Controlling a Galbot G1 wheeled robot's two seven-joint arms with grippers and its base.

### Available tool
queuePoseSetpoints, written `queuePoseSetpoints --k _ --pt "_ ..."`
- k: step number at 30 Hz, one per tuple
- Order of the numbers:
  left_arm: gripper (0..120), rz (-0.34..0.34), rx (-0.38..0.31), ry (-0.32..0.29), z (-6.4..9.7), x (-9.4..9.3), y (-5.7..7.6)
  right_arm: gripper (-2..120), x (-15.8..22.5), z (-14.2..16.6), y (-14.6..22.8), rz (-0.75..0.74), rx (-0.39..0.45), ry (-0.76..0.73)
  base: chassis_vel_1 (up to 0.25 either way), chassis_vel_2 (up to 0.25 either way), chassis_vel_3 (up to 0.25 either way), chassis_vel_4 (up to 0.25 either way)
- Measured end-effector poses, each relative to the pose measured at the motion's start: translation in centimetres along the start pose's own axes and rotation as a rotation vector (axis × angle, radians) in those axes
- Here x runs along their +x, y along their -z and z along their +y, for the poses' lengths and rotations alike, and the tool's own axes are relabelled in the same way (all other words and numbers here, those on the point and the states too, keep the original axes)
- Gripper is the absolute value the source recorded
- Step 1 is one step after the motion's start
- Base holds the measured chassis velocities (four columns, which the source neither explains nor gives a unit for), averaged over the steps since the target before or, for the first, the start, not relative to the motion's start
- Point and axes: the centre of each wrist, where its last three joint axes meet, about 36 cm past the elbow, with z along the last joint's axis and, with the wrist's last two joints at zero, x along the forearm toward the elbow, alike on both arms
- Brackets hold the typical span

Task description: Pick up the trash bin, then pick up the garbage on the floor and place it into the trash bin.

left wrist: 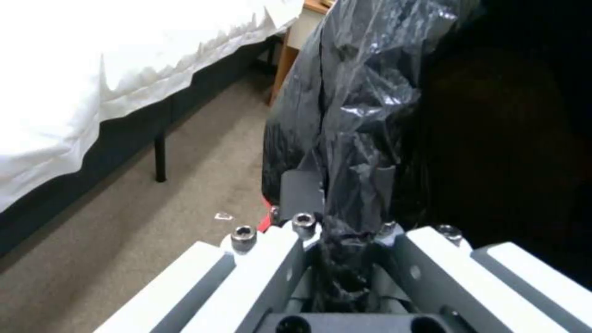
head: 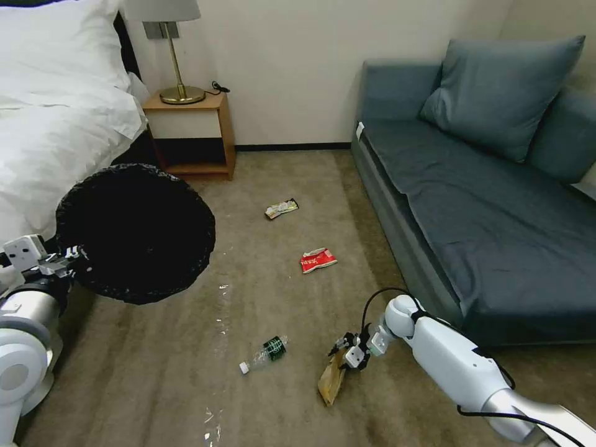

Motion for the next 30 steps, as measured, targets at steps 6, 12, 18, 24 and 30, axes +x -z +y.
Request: queuePoseSetpoints --k 6,12,18,24,30 --pt "0 0.0 0.001 0.002 0.0 0.1 0.0 14 -0.6 0.3 0.2 -0.011 -0.009 0.0 0.0 0.0 0.0 0.0" --pt "0 -0.002 0.001 0.001 0.0 0.1 0.1 0 -1.0 0.2 0.3 -0.021 -0.012 -0.006 0.0 0.0 0.0 0.0" --pt "0 0.003 0.001 0.0 -0.1 0.0 0.1 0 0.7 1.2 -0.8 -0.048 -0.075 -0.057 0.0 0.0 0.0 0.0" --pt "0 0.012 0.004 -0.004 0.0 -0.2 0.3 0 9.9 3.2 -2.9 -0.162 -0.312 -0.384 0.0 0.0 0.0 0.0" --pt "0 0.027 0.008 0.015 0.7 -1.1 0.0 0 20.4 4.5 -2.5 -0.272 -0.493 -0.858 0.0 0.0 0.0 0.0"
